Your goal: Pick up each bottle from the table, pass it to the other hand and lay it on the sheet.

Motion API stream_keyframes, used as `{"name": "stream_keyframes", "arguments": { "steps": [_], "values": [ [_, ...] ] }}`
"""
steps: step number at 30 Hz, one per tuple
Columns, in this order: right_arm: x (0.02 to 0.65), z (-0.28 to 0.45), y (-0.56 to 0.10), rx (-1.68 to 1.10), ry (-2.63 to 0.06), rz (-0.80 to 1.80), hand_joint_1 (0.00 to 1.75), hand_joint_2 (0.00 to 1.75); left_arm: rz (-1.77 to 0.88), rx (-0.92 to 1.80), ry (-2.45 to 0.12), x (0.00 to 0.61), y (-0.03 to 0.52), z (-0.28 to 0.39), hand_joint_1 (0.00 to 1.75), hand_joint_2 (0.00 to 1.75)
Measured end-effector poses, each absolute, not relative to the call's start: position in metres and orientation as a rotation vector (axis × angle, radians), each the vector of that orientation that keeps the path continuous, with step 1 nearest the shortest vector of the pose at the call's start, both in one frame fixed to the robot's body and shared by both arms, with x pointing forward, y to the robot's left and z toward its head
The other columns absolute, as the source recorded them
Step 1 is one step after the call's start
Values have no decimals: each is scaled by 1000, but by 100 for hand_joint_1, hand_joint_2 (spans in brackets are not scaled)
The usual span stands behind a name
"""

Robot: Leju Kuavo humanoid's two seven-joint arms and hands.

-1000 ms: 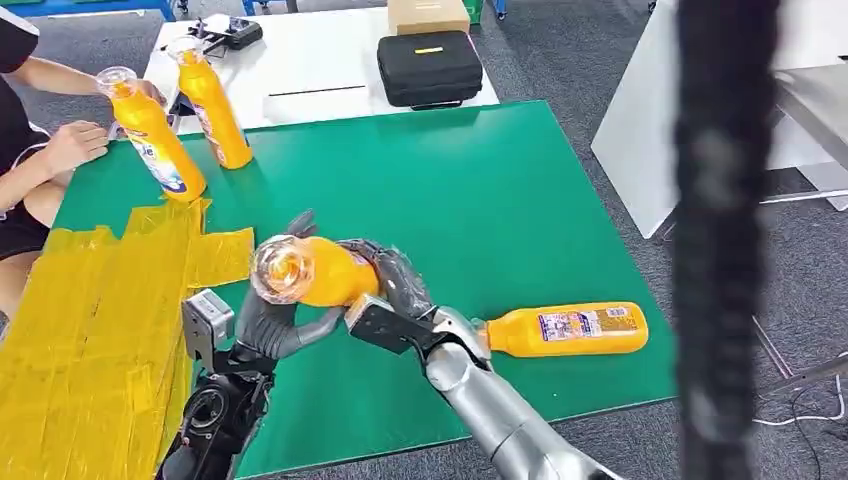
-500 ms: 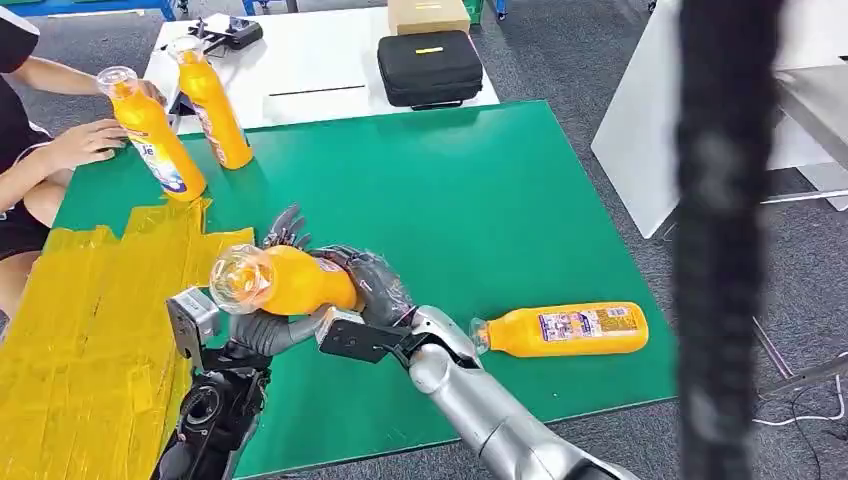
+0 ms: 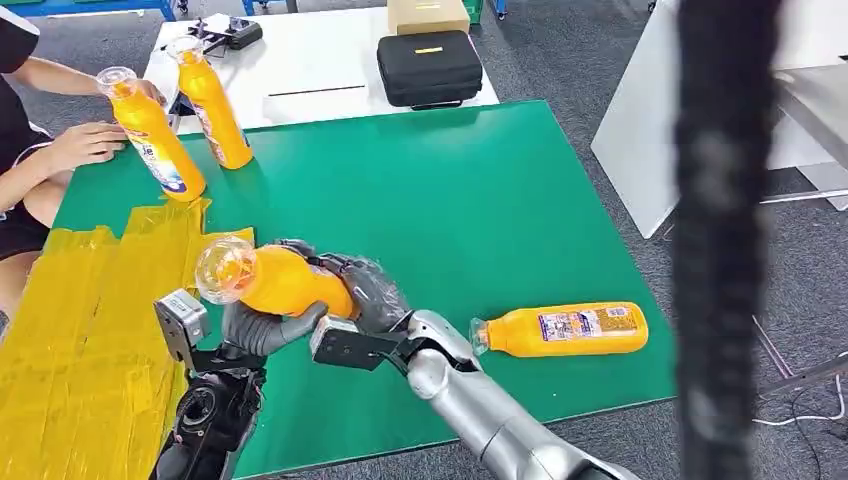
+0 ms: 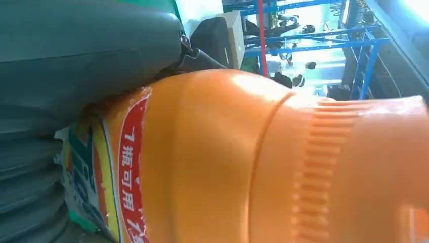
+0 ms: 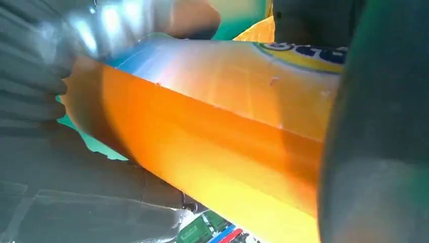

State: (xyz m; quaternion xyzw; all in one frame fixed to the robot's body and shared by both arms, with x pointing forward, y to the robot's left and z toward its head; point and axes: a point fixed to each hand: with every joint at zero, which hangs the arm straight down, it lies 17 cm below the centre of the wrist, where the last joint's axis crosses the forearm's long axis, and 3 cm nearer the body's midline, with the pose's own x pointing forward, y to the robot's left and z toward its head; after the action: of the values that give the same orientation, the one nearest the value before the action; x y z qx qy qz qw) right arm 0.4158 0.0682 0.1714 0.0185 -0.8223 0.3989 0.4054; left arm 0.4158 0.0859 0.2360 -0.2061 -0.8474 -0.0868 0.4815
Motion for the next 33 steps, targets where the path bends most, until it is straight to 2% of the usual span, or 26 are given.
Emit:
{"name": "stream_keyframes", "arguments": {
  "steps": [1,2,3,4,5,6,15,19,22,26,30,33],
  "values": [
    [416,171,68,48,-2076,1004,175,175,-208,-499,-2067,416,87,236,175,175],
    [415,172,68,49,-2078,1001,162,175,-205,-497,-2069,416,88,236,175,175],
    [415,172,67,49,-2080,995,134,175,-199,-493,-2071,417,89,236,175,175],
    [416,172,67,45,-2082,987,134,175,-194,-491,-2072,417,90,237,175,175],
    [416,172,65,35,-2085,975,16,175,-189,-486,-2075,418,91,237,175,175],
    [417,173,64,26,-2087,966,0,175,-184,-477,-2080,418,92,238,175,175],
    [419,177,53,-14,-2101,887,0,175,-146,-414,-2100,425,101,241,175,175],
    [430,172,30,-64,-2052,770,0,175,-81,-208,-2151,437,133,243,175,175],
    [435,176,-2,-141,-2061,675,0,175,-89,178,-2217,444,173,248,175,175],
    [436,193,-52,-296,-2109,575,0,175,-228,775,-2240,440,214,259,175,175],
    [432,216,-87,-444,-2149,525,0,175,-515,1172,-2178,440,220,259,175,175],
    [425,224,-105,-535,-2158,513,0,175,-804,1460,-2040,445,221,249,175,175]
  ]
}}
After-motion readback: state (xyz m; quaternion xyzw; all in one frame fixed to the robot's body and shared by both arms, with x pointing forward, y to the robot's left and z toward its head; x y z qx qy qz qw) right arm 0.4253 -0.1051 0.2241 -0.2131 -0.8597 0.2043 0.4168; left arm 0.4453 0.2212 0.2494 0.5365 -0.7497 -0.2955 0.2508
